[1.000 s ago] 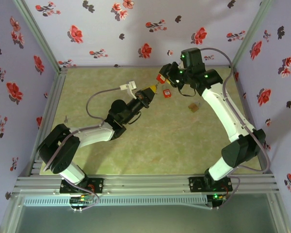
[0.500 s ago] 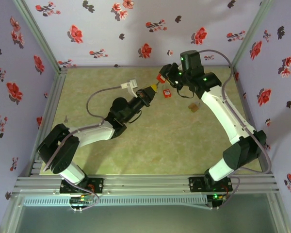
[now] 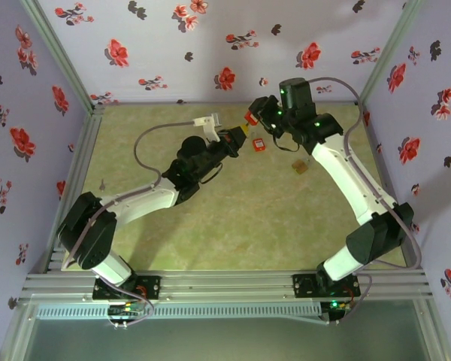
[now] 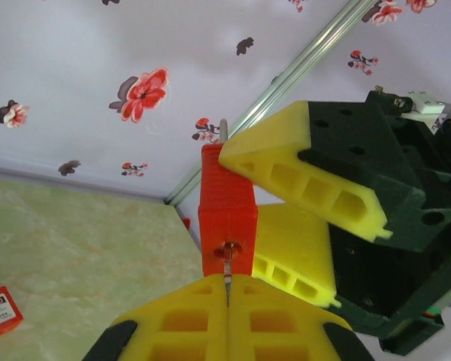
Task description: Unlock with the key
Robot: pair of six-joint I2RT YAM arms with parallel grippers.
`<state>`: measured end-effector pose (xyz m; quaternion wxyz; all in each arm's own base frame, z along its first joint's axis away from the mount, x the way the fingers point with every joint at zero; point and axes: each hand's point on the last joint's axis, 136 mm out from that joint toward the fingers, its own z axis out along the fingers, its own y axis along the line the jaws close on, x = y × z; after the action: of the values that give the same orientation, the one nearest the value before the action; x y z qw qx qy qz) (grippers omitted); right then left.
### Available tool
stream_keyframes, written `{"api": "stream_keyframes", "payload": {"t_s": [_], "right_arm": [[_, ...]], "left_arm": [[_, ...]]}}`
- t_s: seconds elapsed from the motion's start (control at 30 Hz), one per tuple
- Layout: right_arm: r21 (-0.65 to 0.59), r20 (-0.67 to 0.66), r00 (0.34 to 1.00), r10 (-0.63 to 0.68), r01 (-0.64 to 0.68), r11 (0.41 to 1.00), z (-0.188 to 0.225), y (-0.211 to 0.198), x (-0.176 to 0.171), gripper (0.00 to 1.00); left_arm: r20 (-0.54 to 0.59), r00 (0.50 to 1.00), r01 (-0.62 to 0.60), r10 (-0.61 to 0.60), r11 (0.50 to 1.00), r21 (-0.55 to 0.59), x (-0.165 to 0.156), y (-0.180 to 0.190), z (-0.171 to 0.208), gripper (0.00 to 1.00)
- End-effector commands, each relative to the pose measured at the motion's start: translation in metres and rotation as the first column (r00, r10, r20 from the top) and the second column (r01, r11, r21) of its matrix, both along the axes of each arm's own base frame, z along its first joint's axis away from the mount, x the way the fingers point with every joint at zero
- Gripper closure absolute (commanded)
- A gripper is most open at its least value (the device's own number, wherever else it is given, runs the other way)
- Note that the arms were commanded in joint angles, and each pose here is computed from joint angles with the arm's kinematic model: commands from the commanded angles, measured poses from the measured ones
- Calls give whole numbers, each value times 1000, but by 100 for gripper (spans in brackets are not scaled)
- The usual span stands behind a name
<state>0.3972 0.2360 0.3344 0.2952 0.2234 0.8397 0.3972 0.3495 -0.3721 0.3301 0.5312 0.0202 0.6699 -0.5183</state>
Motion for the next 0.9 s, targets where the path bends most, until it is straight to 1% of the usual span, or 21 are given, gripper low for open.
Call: {"api": "stream_keyframes", "payload": {"t_s": [0.0,0.07,0.13,0.23,0.3,0.4,0.5,0.6,0.73,0.83,0.87], "right_arm": [[117,-83,980,180,-170,978,1,42,-44,98],[122,-92,979,184,-173,977,1,42,-46,98],[123,-102,977,188,-175,977,0,41,-49,98],[154,-117,974,193,-174,973,-1,42,-54,98],[180,-120,973,195,-171,969,-2,45,-56,98],[170,-130,972,194,-171,970,-5,43,-57,98],[100,-164,967,196,-181,978,-14,36,-60,99],[31,-209,958,198,-196,980,-26,29,-65,99],[-1,-247,952,183,-189,982,-40,24,-67,100],[-4,-254,950,182,-189,982,-43,24,-68,100],[-6,-256,950,179,-187,982,-43,23,-67,100]], "left_arm": [[118,991,56,-58,998,25,-17,-15,24,100],[125,990,54,-57,998,33,-14,-13,17,100],[122,991,60,-61,998,7,-12,-9,13,100],[158,986,59,-57,998,-9,-11,-7,13,100],[170,982,83,-81,996,-10,-11,-14,12,100],[189,974,121,-123,992,26,-15,-25,10,100],[198,970,113,-139,984,135,-19,-26,-2,100],[223,960,103,-170,953,283,-29,-28,-17,100],[277,936,59,-219,870,489,-43,-35,-32,100],[316,915,11,-249,801,599,-52,-40,-42,100],[323,911,1,-256,786,619,-54,-41,-44,100]]}}
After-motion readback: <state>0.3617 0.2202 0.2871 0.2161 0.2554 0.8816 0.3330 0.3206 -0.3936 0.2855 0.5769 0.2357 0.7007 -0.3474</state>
